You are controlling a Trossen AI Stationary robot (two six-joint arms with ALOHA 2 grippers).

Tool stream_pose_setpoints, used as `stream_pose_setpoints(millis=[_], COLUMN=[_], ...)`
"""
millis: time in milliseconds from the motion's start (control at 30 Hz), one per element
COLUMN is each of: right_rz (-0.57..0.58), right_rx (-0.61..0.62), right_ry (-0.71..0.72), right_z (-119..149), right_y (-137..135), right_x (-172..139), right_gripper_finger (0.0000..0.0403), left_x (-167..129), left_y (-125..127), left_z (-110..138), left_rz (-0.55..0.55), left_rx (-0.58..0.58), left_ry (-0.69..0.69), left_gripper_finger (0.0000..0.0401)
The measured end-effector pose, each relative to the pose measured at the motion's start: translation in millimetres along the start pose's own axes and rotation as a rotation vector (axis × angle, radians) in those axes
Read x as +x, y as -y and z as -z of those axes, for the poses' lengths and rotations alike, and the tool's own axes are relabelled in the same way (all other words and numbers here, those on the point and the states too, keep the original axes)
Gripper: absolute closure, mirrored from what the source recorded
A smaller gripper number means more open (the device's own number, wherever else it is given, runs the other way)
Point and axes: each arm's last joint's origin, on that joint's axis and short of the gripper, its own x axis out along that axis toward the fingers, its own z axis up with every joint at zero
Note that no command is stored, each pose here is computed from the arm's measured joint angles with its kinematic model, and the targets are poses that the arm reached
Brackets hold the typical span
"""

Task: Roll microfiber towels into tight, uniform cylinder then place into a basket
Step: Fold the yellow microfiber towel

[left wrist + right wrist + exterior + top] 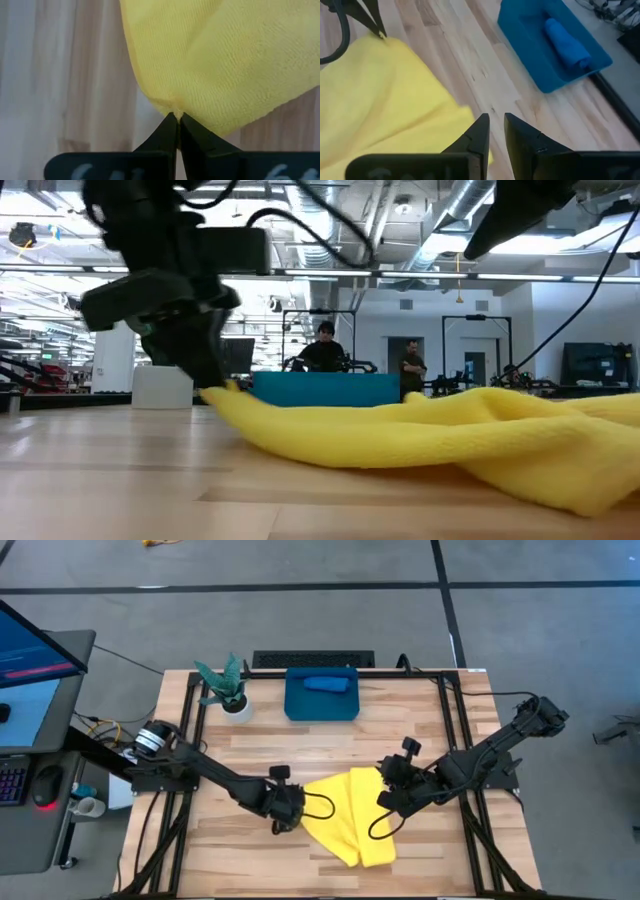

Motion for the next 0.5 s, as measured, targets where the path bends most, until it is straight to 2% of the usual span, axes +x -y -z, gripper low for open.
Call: stream_pose_setpoints(millis=[233,500], right_rz=[-0.027,-0.057], right_rx=[0.010,0.035], right_ry=[-0.058,-0.075], right_z=[25.2,40.3], right_y=[-4.0,-4.8], right_x=[18.5,35.3], right_gripper_finger=[0.0324,0.0324], left_x=[-9.4,-26.0], left_y=[0.8,-15.0], left_z=[28.8,53.6], left_rz=[0.029,0.024], left_rx=[-0.087,-0.180], left_ry=[0.062,0.113], left_gripper_finger=[0.0401,0.0401])
